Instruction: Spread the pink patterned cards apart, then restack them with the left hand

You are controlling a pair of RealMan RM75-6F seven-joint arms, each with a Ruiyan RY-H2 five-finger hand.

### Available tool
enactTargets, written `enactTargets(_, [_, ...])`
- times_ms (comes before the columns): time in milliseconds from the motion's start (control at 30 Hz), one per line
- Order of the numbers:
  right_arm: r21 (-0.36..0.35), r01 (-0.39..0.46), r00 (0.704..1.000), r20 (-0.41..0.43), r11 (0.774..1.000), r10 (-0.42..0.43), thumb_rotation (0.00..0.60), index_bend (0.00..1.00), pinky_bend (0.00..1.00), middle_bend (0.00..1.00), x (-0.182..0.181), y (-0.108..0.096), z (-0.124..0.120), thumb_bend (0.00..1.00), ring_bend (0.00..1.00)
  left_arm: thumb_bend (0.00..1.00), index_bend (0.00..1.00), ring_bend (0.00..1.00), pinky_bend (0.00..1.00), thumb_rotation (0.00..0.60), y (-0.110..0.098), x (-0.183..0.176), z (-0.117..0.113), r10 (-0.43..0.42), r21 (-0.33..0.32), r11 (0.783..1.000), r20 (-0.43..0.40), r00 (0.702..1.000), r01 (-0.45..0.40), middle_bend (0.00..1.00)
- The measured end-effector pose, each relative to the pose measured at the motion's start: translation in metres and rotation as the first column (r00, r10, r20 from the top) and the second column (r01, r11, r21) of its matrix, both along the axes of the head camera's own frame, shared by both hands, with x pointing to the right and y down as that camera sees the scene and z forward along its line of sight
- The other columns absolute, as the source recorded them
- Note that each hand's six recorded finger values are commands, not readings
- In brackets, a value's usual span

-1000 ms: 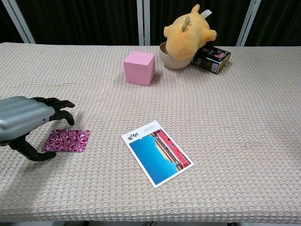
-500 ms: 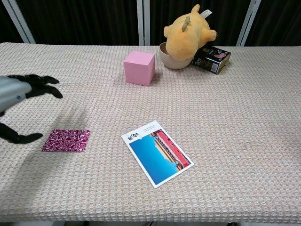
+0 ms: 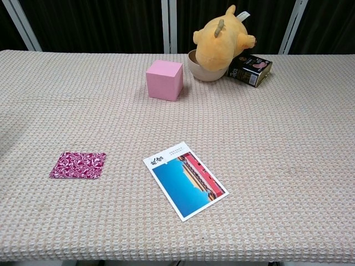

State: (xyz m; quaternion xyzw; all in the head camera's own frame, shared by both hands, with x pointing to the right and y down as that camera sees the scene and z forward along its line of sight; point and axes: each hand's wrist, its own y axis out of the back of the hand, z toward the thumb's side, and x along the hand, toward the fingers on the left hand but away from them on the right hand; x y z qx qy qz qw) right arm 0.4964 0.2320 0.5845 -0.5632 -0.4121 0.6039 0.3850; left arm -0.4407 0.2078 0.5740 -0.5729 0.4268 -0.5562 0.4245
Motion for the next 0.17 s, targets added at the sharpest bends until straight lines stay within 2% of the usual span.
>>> enactTargets(67, [-0.028, -0.027, 1.0, -0.014, 0.999, 0.026, 0.6, 0.0, 0.0, 0.0, 0.0061, 0.0067, 0.0012, 0.42, 0.0, 0.16, 0.11, 0.0, 0.11, 0.089, 0.0026, -0.0022, 0.0015, 0.006, -0.023, 1.0, 0.002, 1.0, -0.006, 0.0])
enactTargets(167, [-0.025, -0.025, 0.999, -0.023, 0.999, 0.025, 0.6, 0.0, 0.0, 0.0, 0.0069, 0.007, 0.0005, 0.42, 0.0, 0.16, 0.11, 0.0, 0.11, 0.09, 0.0068, 0.0, 0.0064, 0.029, -0.07, 0.997, -0.002, 1.0, -0.029, 0.0])
